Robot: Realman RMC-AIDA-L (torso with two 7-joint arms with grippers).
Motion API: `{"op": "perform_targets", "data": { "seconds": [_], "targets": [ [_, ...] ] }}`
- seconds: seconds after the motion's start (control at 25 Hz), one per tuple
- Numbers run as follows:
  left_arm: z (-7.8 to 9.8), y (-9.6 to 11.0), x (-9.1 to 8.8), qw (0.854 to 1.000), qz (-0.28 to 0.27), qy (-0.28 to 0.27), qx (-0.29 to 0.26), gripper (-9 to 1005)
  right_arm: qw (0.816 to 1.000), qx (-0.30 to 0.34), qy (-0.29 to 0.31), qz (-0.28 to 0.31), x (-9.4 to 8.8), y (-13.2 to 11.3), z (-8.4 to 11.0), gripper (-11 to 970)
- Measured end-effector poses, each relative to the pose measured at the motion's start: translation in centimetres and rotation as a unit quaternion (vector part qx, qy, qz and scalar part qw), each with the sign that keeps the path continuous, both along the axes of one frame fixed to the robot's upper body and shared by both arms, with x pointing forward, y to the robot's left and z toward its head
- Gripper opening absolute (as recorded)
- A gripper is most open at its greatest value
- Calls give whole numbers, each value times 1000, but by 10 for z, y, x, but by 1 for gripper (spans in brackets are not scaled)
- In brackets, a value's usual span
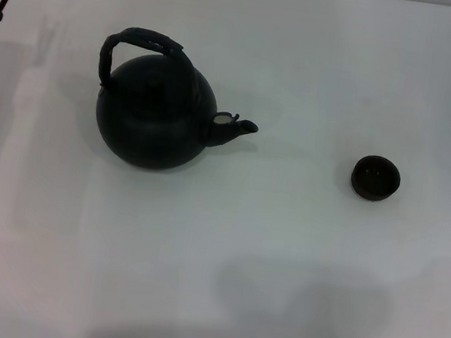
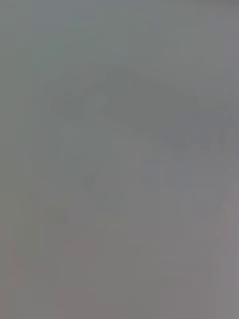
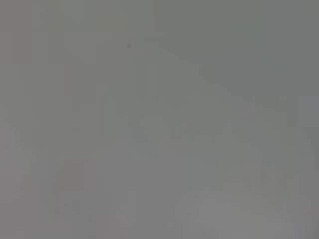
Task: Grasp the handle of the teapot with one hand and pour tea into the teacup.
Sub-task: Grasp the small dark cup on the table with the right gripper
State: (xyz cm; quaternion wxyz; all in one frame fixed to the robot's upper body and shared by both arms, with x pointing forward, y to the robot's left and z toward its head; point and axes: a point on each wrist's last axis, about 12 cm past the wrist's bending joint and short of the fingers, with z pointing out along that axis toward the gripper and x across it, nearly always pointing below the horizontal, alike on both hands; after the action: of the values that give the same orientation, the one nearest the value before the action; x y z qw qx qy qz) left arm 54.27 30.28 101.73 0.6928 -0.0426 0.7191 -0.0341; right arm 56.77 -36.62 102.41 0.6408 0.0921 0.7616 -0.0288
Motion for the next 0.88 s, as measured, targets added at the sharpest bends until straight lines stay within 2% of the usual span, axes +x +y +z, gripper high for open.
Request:
{"op": "perform_targets", "data": {
  "seconds": [0.64, 0.76, 0.88],
  "targets": [
    [-1, 3, -17, 999, -30, -25, 25, 757, 1000, 10, -24, 12, -3, 7, 1, 838],
    [-1, 4, -19, 999, -26, -25, 22, 757, 998, 46, -38, 23, -4, 9, 3, 838],
    [-1, 4, -19, 999, -23, -26, 20, 757, 992, 88, -52, 77, -2, 13, 11, 837]
  ]
}}
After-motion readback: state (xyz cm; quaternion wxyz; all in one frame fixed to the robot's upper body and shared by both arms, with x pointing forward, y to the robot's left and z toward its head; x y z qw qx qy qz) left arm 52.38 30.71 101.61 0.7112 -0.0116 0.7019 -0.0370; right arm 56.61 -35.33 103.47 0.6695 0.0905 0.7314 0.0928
